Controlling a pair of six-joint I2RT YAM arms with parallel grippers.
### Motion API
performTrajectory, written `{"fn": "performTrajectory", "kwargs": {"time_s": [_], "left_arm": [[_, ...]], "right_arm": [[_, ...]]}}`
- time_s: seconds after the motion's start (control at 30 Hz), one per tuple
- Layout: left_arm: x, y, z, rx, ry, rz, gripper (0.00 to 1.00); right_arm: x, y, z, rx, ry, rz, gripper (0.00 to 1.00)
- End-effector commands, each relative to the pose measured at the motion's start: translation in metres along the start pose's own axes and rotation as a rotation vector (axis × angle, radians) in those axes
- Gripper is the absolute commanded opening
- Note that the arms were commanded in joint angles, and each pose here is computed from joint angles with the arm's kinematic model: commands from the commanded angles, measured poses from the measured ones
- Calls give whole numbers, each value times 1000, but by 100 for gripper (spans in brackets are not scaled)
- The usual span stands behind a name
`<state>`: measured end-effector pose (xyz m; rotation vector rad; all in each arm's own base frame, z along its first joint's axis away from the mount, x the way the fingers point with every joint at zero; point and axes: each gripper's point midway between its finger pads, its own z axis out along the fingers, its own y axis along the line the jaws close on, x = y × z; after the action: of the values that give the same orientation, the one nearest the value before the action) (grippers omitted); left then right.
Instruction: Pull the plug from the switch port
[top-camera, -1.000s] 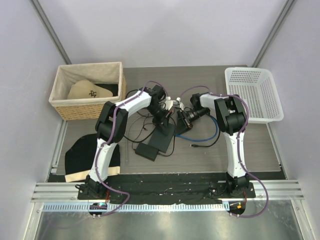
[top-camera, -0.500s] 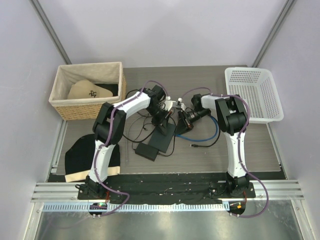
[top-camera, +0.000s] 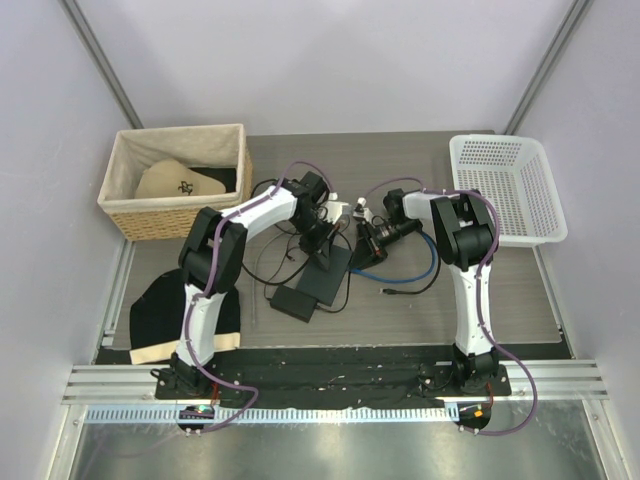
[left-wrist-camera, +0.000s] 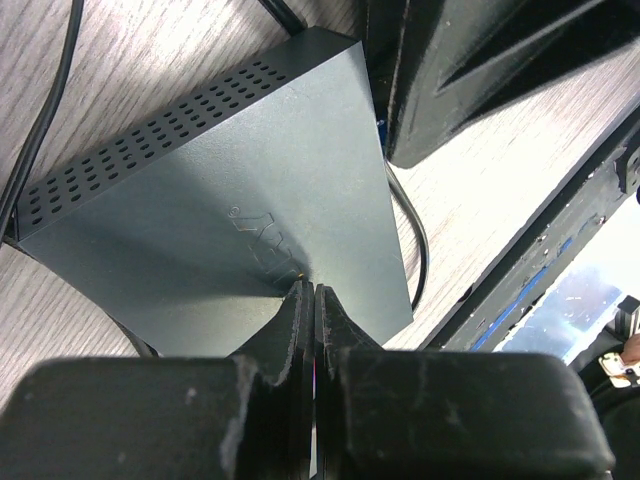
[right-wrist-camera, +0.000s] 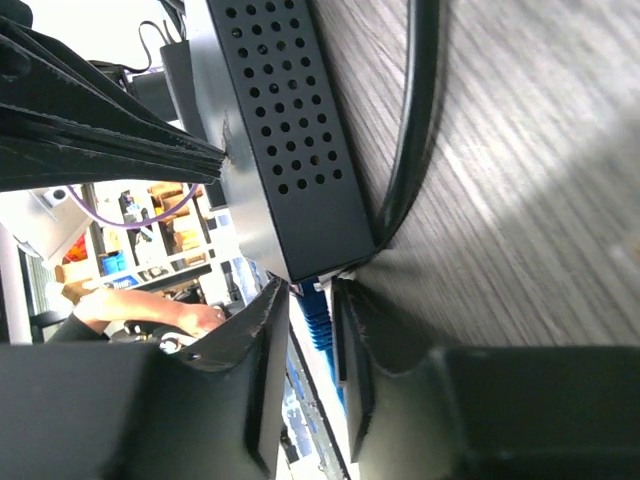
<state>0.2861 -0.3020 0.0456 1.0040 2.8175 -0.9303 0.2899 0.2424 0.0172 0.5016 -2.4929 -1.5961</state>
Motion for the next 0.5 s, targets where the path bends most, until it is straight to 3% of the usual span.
{"fn": "performTrajectory", "kwargs": {"time_s": [0.0,0.27,0.47], "left_arm": [[8,25,15,-87,32,10,0],[15,31,21,-101,55,0,0],[15,32,21,-109,53,-3,0]], "right_arm": [[5,-49,3,213,24,-91,27],[10,-58,4,252,33,-54,9],[11,-64,-3,312,64,-68,5]]}}
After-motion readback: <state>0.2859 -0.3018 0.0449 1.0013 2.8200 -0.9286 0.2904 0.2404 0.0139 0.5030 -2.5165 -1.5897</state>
